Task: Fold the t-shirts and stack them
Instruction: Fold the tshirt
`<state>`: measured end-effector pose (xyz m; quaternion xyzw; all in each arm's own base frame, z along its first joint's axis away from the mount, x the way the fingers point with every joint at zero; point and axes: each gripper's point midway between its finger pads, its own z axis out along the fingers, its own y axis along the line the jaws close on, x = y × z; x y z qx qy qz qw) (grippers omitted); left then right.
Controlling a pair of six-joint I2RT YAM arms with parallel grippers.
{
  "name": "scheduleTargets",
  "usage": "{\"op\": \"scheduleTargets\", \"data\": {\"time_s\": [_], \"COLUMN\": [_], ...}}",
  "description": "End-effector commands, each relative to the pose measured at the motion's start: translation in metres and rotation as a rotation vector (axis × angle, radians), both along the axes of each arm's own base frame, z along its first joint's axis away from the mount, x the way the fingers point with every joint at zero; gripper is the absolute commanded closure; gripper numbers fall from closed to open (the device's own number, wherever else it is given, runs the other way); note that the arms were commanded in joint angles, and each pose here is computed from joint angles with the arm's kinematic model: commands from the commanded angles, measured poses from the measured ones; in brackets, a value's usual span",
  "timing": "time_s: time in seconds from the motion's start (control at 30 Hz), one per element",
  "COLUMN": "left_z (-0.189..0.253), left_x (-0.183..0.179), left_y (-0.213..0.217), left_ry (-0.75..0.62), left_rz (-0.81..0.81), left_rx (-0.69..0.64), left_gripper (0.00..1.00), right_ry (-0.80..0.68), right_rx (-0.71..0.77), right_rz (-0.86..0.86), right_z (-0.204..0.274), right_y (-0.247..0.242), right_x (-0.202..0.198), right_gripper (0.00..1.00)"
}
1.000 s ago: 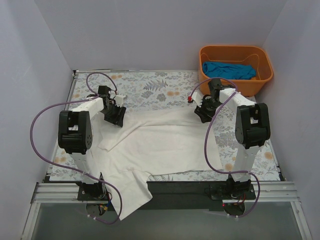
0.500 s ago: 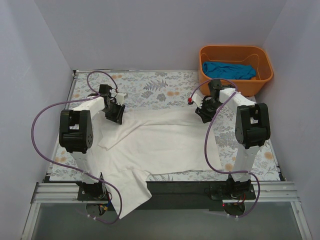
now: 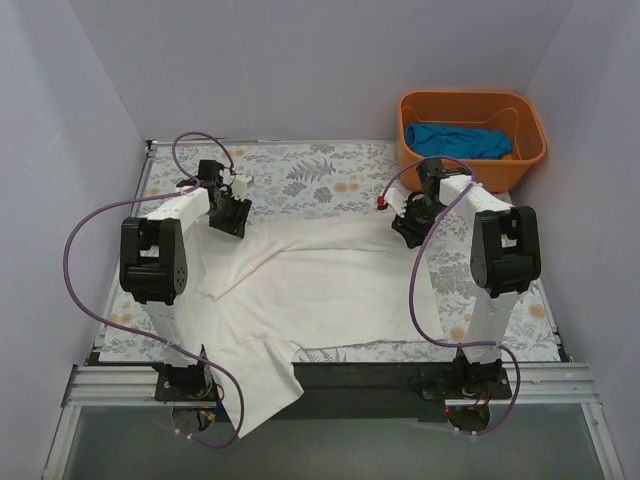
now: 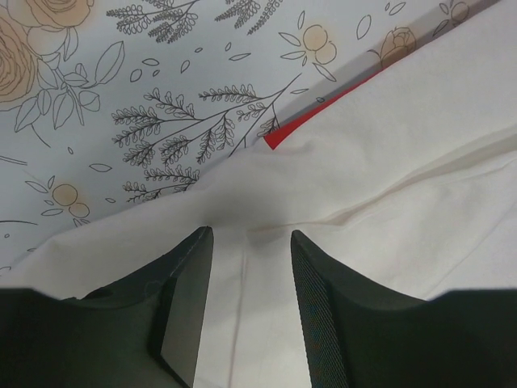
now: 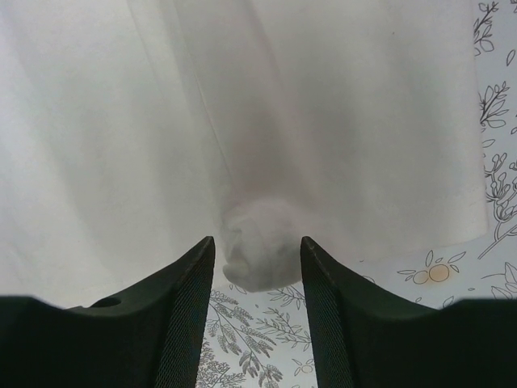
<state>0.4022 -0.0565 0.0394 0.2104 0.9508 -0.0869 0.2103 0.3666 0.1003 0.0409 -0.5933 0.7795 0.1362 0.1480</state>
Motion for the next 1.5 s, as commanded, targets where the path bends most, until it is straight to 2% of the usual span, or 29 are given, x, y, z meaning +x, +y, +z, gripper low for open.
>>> {"op": "scheduleTargets", "data": {"time_s": [0.0, 0.33, 0.37, 0.5, 0.63, 0.77, 0.83, 0.87, 0.9, 1.17, 1.47], "left_z": [-0.002, -0.013, -0.009, 0.006, 0.024, 0.049, 0.056, 0.064, 0.068, 0.065, 0.046], "left_x": [0.001, -0.016, -0.015, -0.016, -0.025, -0.045, -0.062, -0.068, -0.077, -0.138, -0.167], "left_y": [-0.005, -0.008, -0.008, -0.009, -0.013, -0.024, -0.032, -0.033, -0.037, -0.04, -0.033], "left_ry": [0.009, 0.052, 0.045, 0.015, 0.007, 0.004, 0.033, 0.021, 0.033, 0.091, 0.132], "left_rz": [-0.022, -0.055, -0.056, -0.071, -0.104, -0.16, -0.205, -0.217, -0.25, -0.396, -0.473], "left_rx": [-0.015, -0.025, -0.027, -0.03, -0.052, -0.114, -0.161, -0.17, -0.191, -0.203, -0.158], "left_gripper": [0.57, 0.64, 0.69, 0.78, 0.91, 1.0, 1.0, 1.0, 1.0, 1.0, 1.0], "right_ry": [-0.014, 0.017, 0.019, 0.025, 0.022, 0.018, 0.017, 0.015, 0.015, 0.001, -0.026], "right_rx": [-0.018, -0.046, -0.046, -0.052, -0.06, -0.066, -0.069, -0.069, -0.069, -0.089, -0.119], "right_rz": [0.054, 0.076, 0.078, 0.082, 0.091, 0.102, 0.108, 0.112, 0.115, 0.145, 0.191], "right_z": [0.008, 0.004, 0.004, 0.004, 0.004, 0.005, 0.005, 0.006, 0.006, 0.008, 0.008], "right_y": [-0.006, -0.012, -0.011, -0.013, -0.014, -0.016, -0.016, -0.016, -0.016, -0.02, -0.028], "right_x": [0.003, -0.007, -0.008, -0.01, -0.01, -0.01, -0.01, -0.01, -0.011, -0.012, -0.011], "right_gripper": [0.46, 0.42, 0.42, 0.44, 0.49, 0.6, 0.66, 0.73, 0.75, 0.99, 0.99]}}
